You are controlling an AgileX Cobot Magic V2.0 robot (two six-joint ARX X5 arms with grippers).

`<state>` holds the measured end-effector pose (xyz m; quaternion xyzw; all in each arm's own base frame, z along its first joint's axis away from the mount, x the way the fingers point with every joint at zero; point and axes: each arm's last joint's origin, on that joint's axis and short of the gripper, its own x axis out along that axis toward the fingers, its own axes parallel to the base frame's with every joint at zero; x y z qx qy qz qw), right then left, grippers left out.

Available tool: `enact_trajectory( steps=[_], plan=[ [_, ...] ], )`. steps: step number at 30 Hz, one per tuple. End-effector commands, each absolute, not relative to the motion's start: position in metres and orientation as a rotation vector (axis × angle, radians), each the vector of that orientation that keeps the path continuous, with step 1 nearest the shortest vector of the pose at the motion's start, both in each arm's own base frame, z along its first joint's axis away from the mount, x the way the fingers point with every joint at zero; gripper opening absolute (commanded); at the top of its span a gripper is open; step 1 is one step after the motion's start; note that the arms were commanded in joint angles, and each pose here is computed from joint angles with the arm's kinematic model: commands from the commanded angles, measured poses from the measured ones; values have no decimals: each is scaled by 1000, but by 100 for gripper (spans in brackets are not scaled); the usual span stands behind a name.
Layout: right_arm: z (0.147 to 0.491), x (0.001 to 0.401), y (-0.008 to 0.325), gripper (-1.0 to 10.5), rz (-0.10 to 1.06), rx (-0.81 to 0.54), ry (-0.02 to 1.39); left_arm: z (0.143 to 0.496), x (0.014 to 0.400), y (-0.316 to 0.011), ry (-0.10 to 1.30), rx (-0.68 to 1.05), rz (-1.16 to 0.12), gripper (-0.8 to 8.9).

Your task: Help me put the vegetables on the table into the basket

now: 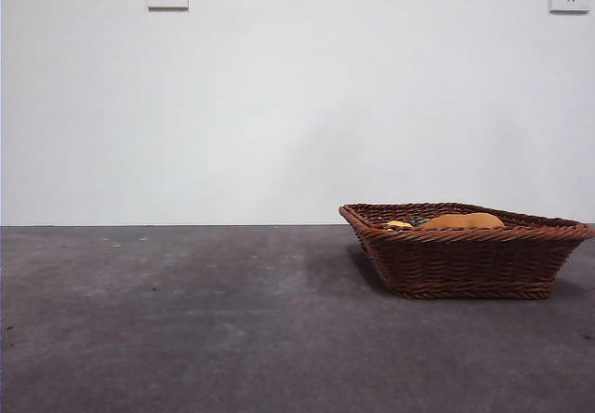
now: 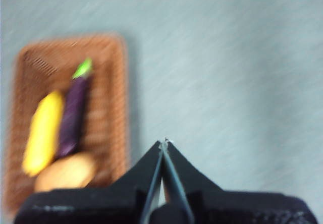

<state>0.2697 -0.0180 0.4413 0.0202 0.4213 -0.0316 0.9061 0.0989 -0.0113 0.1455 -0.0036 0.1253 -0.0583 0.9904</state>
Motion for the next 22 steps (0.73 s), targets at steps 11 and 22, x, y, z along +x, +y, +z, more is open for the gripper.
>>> enact_trajectory(
  steps=[11,22],
  plan=[
    [467,209,0,0,-151,-24,433,140,101,-11,287,-11,-110,-3],
    [268,105,-4,0,-174,2,125,137,102,-11,328,-9,-110,-3]
  ],
)
